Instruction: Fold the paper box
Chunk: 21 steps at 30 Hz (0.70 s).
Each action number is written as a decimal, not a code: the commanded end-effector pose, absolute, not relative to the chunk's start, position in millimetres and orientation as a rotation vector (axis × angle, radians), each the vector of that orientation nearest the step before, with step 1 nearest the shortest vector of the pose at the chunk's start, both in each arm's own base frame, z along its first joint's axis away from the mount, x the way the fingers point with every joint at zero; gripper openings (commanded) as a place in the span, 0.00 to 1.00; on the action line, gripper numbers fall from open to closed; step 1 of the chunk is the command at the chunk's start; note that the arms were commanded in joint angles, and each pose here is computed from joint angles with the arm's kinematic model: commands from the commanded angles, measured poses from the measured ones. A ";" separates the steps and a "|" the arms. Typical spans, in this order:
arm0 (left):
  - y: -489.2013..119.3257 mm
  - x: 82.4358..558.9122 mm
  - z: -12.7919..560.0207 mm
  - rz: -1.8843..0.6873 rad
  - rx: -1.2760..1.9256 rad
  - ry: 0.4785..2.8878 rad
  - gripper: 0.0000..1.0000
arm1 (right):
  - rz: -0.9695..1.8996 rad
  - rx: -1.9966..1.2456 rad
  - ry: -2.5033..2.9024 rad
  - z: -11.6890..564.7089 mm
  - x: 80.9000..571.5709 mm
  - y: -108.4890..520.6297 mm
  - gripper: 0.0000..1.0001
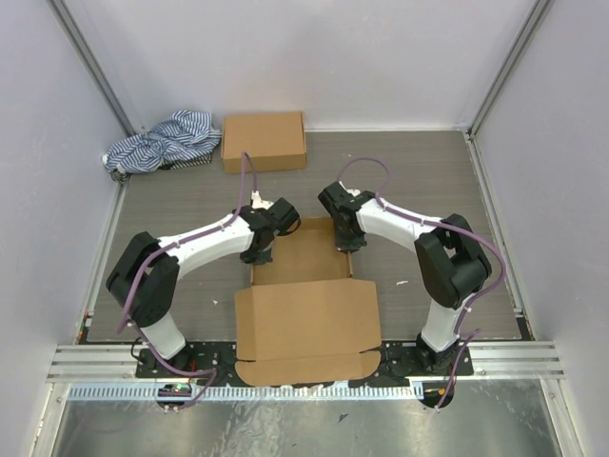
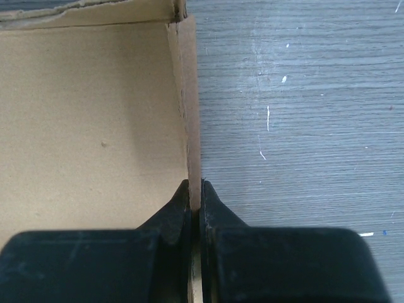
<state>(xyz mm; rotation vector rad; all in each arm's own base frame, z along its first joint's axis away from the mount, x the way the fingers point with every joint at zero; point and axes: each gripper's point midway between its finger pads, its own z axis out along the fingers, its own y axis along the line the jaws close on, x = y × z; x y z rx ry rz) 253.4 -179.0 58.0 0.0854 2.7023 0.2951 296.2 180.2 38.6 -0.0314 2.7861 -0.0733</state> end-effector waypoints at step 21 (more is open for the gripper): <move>-163.8 253.4 58.5 0.412 0.113 2.689 0.41 | -0.197 0.049 2.762 43.6 305.5 167.0 0.28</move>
